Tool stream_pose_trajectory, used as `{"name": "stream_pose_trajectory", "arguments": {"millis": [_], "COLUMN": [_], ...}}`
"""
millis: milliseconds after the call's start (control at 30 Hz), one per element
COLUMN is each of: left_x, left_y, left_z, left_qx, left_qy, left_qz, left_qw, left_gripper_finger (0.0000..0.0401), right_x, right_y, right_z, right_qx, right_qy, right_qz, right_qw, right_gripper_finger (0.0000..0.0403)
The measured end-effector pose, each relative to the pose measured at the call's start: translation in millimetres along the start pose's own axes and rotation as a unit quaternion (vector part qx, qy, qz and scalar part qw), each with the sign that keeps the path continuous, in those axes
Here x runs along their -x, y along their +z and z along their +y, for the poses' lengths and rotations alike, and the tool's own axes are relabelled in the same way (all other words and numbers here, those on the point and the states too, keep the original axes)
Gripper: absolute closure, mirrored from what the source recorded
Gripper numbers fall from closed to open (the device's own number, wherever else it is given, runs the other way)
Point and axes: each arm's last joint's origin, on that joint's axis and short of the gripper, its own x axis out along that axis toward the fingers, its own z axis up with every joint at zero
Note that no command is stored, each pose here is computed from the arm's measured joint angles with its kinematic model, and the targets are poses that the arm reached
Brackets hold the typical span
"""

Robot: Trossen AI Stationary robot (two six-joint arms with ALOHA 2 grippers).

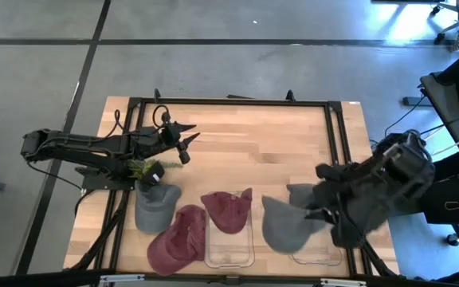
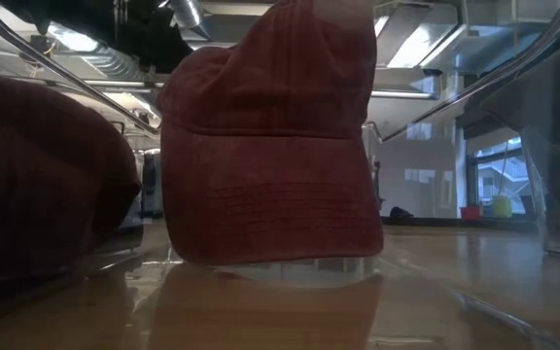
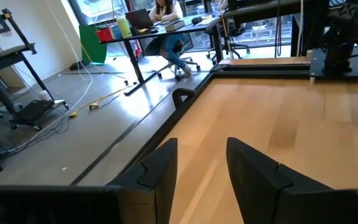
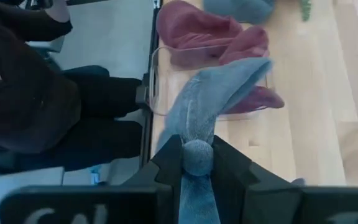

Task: Pick & Place hat
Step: Put the top gray cap into the right transparent bin

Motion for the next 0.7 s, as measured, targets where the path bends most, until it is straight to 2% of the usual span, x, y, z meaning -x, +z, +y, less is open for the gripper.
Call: {"name": "stream_pose_trajectory", "arguments": {"millis": [167, 300, 400, 567, 700], "left_x": [-0.1, -0.1, 0.0, -0.1, -0.1], "left_y": [-0.4, -0.4, -0.4, -0.4, -0.4], "left_z": [-0.1, -0.1, -0.2, -0.1, -0.1], "left_qx": [0.013, 0.014, 0.014, 0.029, 0.044], "left_qy": [-0.001, -0.001, -0.001, -0.001, -0.001], "left_qz": [0.002, 0.002, 0.002, 0.002, 0.002], "left_qw": [1.0, 1.0, 1.0, 1.0, 0.999], "left_gripper_finger": [0.0267, 0.0265, 0.0265, 0.0269, 0.0266], "right_x": [-9.0, -22.8, -25.7, -5.9, -8.6], "right_y": [-22.0, -46.5, -64.7, -86.1, -102.6], "right_z": [17.1, 18.0, 11.0, -11.6, -25.7], "right_qx": [0.012, 0.005, -0.019, -0.068, -0.066], "right_qy": [-0.006, -0.029, -0.042, -0.043, -0.059], "right_qz": [0.03, 0.075, 0.103, 0.093, 0.105], "right_qw": [0.999, 0.997, 0.994, 0.992, 0.99], "right_gripper_finger": [0.0341, 0.0341, 0.0341, 0.0341, 0.0341]}}
